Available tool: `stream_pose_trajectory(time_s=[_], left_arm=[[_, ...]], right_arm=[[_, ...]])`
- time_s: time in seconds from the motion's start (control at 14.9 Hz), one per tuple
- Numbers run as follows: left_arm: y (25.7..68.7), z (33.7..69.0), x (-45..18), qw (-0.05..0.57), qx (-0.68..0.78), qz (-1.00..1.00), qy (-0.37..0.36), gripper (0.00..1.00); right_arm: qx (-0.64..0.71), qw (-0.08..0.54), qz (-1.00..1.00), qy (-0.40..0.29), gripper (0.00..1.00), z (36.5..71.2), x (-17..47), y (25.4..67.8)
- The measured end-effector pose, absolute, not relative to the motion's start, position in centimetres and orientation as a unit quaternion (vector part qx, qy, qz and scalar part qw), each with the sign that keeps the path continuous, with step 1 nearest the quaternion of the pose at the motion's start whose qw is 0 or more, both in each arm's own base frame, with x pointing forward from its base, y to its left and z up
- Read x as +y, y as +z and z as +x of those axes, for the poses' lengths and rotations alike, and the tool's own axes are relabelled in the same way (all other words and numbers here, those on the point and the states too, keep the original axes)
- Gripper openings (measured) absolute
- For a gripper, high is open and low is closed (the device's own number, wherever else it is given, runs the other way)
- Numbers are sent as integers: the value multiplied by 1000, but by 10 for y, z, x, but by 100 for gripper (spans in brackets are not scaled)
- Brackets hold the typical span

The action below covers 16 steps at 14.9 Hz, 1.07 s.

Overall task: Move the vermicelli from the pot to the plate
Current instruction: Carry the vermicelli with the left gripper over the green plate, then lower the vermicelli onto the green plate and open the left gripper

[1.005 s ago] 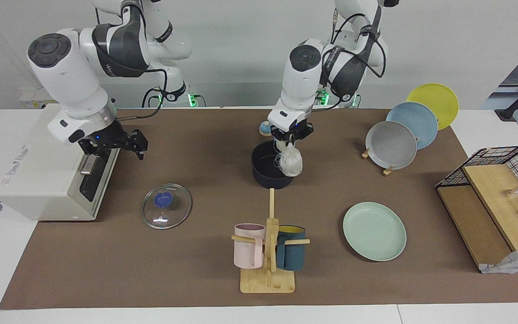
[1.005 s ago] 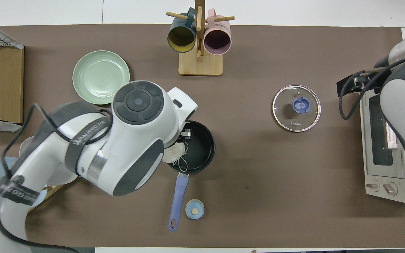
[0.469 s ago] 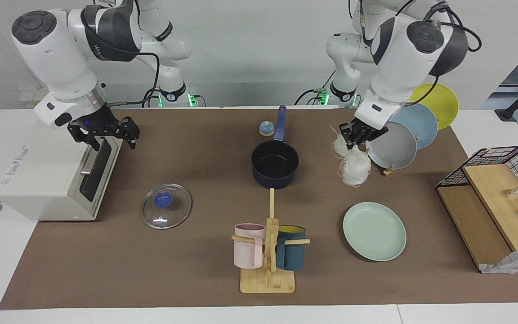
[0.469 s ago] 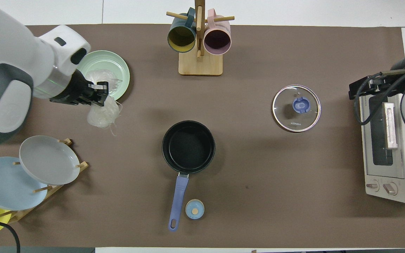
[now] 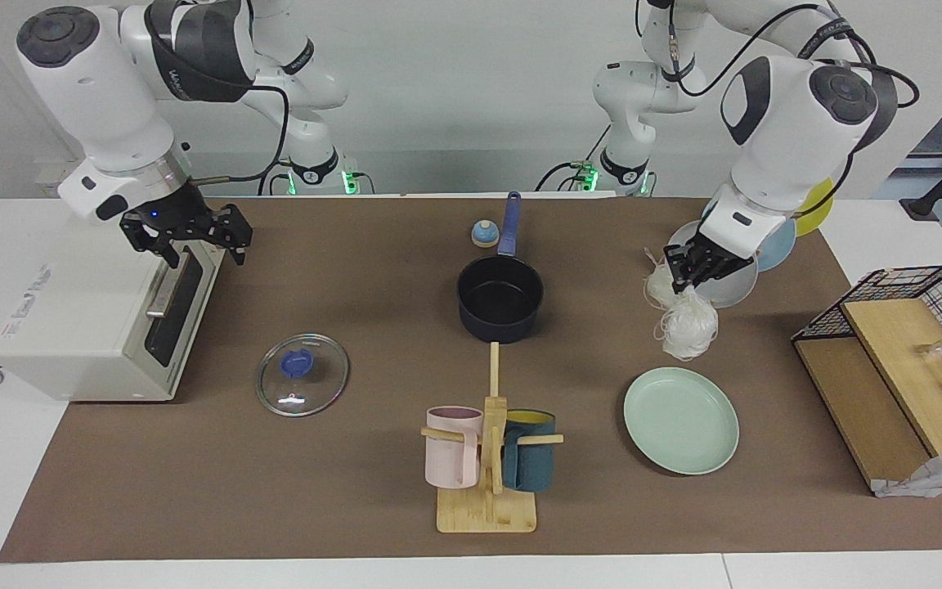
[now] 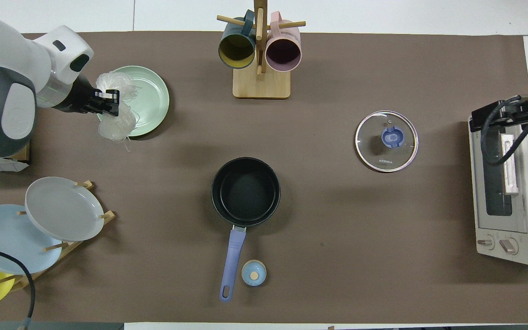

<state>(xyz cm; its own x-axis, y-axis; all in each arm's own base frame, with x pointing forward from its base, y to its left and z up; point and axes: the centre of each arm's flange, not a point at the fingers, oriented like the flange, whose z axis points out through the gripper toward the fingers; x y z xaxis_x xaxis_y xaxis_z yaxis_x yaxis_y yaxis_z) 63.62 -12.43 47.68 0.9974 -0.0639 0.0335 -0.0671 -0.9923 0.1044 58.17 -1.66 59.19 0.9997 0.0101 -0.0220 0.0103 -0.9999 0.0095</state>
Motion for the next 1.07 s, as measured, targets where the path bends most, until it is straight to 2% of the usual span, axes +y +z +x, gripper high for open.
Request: stream_pose_trajectory(time_s=[0.27,0.54,0.94,1.01,1.07], left_arm=[[420,658,-114,54,-40,997,30,14],[382,666,-113,53,-66,996,38,14],[374,664,-113,52,-72,995,43,13],[374,664,-113,52,-72,995,43,21],[377,665,-113,53,-73,995,46,33]], right_arm=[[6,4,1000,-19,100,580,-15,590],[9,4,1000,-29,100,578,-12,588],[1,5,1000,-19,100,571,-20,601],[-1,5,1000,-16,100,568,-22,604],[-2,5,1000,-13,100,566,-23,607]])
